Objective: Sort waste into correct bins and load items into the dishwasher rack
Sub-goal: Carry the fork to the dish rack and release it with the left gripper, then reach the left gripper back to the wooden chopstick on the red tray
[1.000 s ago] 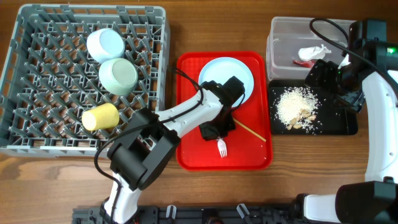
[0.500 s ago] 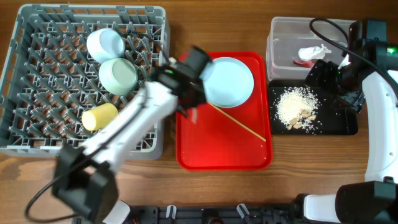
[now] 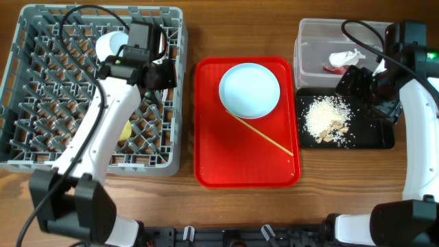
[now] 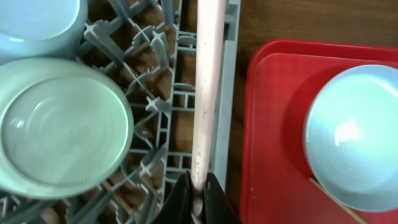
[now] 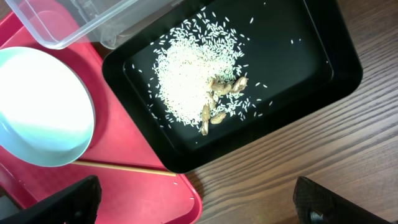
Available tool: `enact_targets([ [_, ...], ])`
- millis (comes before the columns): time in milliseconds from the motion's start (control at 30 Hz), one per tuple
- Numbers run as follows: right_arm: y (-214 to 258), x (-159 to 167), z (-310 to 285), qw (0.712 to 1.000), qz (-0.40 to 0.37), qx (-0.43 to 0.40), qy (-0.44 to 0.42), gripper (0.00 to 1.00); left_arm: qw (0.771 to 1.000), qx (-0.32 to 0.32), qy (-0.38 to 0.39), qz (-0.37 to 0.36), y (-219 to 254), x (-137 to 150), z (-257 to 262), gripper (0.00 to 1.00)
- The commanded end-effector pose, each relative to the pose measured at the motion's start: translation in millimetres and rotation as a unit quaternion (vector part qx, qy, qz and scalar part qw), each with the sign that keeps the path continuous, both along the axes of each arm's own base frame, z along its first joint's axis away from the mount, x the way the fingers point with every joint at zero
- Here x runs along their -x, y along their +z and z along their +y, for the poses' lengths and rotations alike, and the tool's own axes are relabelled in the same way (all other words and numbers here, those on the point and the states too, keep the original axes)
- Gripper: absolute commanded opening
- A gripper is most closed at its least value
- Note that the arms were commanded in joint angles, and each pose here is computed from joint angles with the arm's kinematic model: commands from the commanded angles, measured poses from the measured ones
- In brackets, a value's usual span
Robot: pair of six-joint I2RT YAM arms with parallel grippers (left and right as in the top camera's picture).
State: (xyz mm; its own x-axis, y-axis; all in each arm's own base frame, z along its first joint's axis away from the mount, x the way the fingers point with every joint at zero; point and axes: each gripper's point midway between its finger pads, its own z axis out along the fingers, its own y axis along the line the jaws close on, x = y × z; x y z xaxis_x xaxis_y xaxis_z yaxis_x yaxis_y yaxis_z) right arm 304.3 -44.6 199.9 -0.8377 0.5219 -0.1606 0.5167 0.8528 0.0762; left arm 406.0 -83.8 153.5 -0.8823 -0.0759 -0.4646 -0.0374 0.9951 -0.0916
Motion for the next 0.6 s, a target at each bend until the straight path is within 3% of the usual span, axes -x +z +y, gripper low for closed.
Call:
enact_targets([
  [0,10.2,-2.3,2.6,1.000,-0.018,-0.004,0.007,1.00,0.999,-0.042,0.000,0.020,-26.5,-8.6,12.8,0.05],
  [67,10.2,-2.2,2.5,1.000,-0.018,-0.004,0.007,1.00,0.998,-0.047,0.001,0.030,-35.3,-9.0,13.9,0.09],
  [133,10.2,-2.3,2.6,1.000,-0.018,-0.004,0.007,1.00,0.998,-0.048,0.001,0.037,-40.6,-9.2,13.9,0.20],
  [167,10.2,-2.3,2.6,1.000,-0.018,-0.004,0.007,1.00,0.998,-0.049,0.001,0.039,-42.0,-9.1,13.9,0.33],
  [267,10.2,-2.3,2.6,1.000,-0.018,-0.004,0.007,1.00,0.998,-0.048,0.000,0.035,-41.5,-10.6,13.4,0.56],
  [567,10.2,-2.5,2.6,1.000,-0.018,-0.004,0.009,1.00,0.999,-0.024,-0.023,0.031,-20.7,4.8,-5.7,0.58],
])
